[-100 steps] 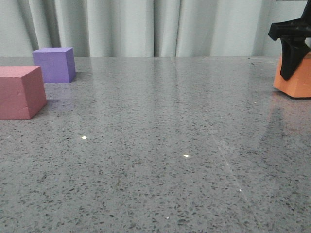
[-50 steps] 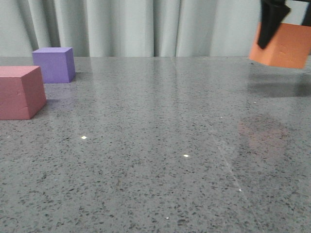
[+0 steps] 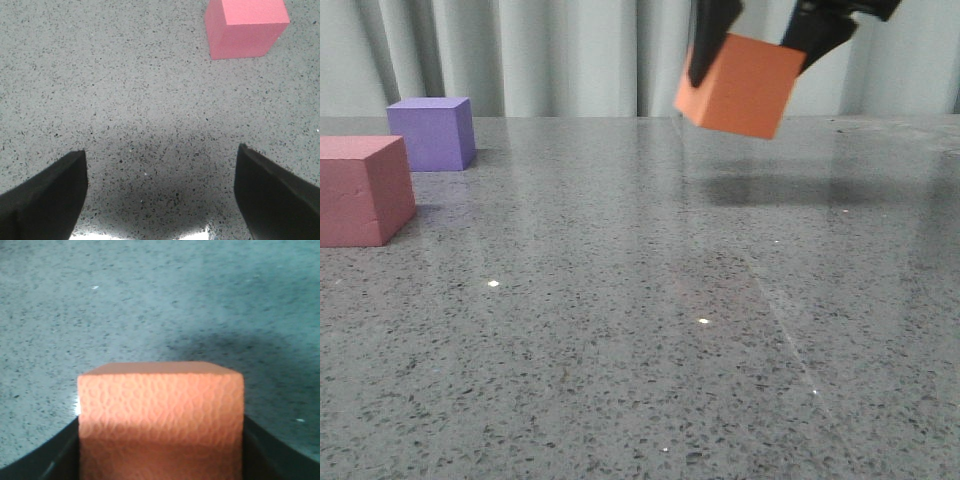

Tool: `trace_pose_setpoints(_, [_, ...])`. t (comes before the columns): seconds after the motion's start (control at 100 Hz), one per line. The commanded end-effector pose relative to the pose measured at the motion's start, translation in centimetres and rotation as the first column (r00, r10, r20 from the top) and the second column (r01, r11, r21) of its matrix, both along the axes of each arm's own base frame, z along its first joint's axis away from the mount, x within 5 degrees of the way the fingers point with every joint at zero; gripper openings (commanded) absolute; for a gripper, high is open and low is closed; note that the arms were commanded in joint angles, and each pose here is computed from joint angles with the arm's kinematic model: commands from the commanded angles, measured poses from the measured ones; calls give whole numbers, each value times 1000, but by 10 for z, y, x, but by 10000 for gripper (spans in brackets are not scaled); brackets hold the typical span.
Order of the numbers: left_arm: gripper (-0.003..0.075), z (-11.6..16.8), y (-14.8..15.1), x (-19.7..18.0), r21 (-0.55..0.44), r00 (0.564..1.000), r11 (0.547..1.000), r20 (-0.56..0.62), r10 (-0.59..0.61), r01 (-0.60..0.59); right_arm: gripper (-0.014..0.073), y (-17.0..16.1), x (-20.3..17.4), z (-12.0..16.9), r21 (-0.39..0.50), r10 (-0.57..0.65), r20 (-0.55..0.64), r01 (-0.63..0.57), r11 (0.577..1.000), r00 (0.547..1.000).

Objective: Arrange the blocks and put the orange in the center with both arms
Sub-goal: 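Lift the orange cube with the right gripper and carry it toward the table center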

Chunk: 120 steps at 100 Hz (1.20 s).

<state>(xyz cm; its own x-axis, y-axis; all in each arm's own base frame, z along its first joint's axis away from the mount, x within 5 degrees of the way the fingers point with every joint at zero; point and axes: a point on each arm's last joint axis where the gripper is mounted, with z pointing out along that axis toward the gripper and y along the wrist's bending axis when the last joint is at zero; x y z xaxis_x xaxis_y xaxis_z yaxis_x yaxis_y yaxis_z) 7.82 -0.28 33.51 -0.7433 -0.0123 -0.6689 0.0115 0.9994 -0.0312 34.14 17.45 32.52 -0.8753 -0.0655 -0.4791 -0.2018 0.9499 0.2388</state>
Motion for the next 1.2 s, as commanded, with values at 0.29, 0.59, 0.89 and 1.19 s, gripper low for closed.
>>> trace_pose_setpoints(0.29, [566, 13, 0, 4, -9, 997, 1000, 72, 2, -1, 310, 46, 11, 6, 14, -7, 21, 7, 1000, 1000])
trace_pose_setpoints(0.59, [565, 13, 0, 4, -9, 997, 1000, 72, 2, -1, 307, 68, 23, 0, 40, -51, -17, 51, 998, 999])
trace_pose_setpoints(0.89, [566, 13, 0, 4, -9, 997, 1000, 72, 2, -1, 307, 73, 29, -17, 25, -70, -44, 71, 997, 997])
trace_pose_setpoints(1.19, [565, 13, 0, 4, -9, 997, 1000, 72, 2, -1, 330, 76, 33, -22, 35, -71, -38, 72, 997, 997])
